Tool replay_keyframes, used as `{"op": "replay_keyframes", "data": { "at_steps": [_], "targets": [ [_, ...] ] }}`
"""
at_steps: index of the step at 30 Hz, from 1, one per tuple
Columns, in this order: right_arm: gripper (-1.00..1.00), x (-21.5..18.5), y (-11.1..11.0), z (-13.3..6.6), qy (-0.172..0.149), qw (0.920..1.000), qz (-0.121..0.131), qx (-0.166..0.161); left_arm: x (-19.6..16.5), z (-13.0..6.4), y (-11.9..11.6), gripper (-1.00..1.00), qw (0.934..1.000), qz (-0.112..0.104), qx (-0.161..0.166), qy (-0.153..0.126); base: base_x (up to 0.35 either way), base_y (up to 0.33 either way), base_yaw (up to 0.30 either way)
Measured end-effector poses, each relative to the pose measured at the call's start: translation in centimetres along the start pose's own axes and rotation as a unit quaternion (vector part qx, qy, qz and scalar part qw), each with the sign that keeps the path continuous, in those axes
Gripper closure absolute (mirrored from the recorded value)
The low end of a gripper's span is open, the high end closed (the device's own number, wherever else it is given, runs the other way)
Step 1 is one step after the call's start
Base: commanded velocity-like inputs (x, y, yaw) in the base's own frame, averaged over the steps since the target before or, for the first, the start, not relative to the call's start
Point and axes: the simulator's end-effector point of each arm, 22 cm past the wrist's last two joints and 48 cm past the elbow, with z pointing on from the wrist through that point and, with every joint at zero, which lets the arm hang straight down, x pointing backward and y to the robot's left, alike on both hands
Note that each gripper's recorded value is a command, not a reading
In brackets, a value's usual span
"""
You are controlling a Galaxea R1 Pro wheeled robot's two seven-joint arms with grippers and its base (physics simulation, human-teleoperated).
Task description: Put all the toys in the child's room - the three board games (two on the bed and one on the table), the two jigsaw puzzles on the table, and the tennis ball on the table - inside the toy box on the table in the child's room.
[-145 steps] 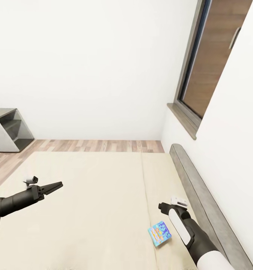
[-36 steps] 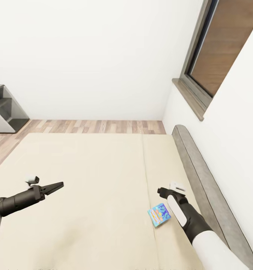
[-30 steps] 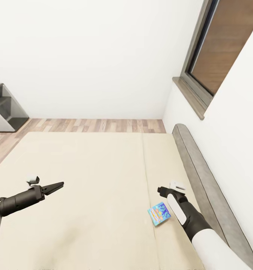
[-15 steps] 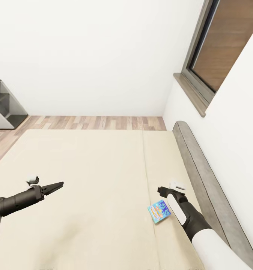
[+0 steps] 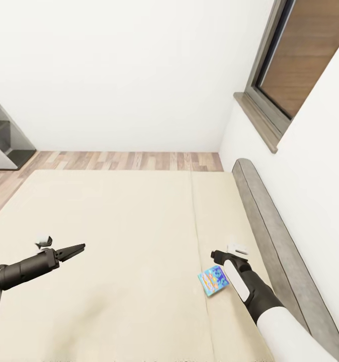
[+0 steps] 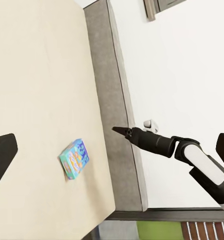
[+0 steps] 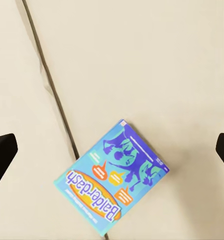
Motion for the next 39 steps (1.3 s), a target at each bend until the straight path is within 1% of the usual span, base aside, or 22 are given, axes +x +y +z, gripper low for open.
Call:
{"op": "replay_keyframes", "data": {
  "at_steps": [39],
  "targets": [
    [-1.0, 3.0, -0.6, 2.2, 0.029, 0.9995, -0.003, 0.009, 1.6, 0.9, 2.7, -1.0, 0.9995, -0.024, -0.014, 0.014, 0.0, 0.0, 0.0]
  ]
}}
